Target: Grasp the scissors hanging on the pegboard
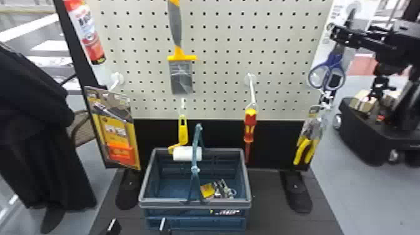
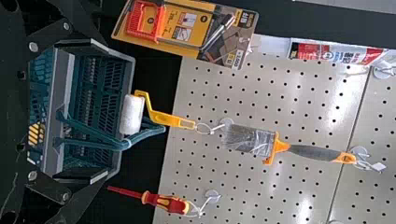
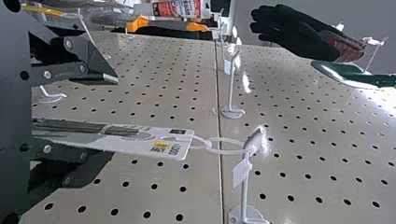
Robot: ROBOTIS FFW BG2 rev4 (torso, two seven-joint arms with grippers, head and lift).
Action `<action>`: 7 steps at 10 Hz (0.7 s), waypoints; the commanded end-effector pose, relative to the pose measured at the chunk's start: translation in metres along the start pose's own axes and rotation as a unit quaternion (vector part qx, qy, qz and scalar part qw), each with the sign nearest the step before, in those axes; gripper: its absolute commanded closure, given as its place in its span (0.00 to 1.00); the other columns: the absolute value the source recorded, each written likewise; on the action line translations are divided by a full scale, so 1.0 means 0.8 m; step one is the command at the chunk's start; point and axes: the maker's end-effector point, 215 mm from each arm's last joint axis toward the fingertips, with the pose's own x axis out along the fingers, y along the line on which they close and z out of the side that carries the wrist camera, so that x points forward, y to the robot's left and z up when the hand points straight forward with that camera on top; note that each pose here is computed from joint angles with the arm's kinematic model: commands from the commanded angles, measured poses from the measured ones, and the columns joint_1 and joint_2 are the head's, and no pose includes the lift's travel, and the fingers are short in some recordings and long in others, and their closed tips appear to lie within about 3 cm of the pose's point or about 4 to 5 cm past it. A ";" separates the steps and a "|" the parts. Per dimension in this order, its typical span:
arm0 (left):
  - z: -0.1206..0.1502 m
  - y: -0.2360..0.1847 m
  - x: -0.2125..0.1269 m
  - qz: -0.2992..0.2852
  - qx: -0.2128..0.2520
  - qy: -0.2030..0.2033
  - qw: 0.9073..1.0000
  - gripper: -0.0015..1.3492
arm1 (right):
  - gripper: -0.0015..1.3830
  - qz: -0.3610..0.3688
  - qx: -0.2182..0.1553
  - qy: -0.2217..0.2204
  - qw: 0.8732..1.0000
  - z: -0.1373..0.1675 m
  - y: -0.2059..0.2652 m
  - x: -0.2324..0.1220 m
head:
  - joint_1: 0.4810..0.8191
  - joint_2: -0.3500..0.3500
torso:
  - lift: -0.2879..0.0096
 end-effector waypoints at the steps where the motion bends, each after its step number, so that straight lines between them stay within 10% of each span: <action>1: 0.000 0.000 0.000 0.000 -0.001 0.000 1.000 0.27 | 0.86 0.000 0.007 -0.001 1.000 -0.003 0.000 -0.001 | 0.20 0.50 | 0.63; 7: -0.001 0.000 -0.001 0.000 0.000 0.000 1.000 0.27 | 0.94 0.001 0.011 0.001 1.000 -0.005 0.001 0.000 | 0.20 0.50 | 0.63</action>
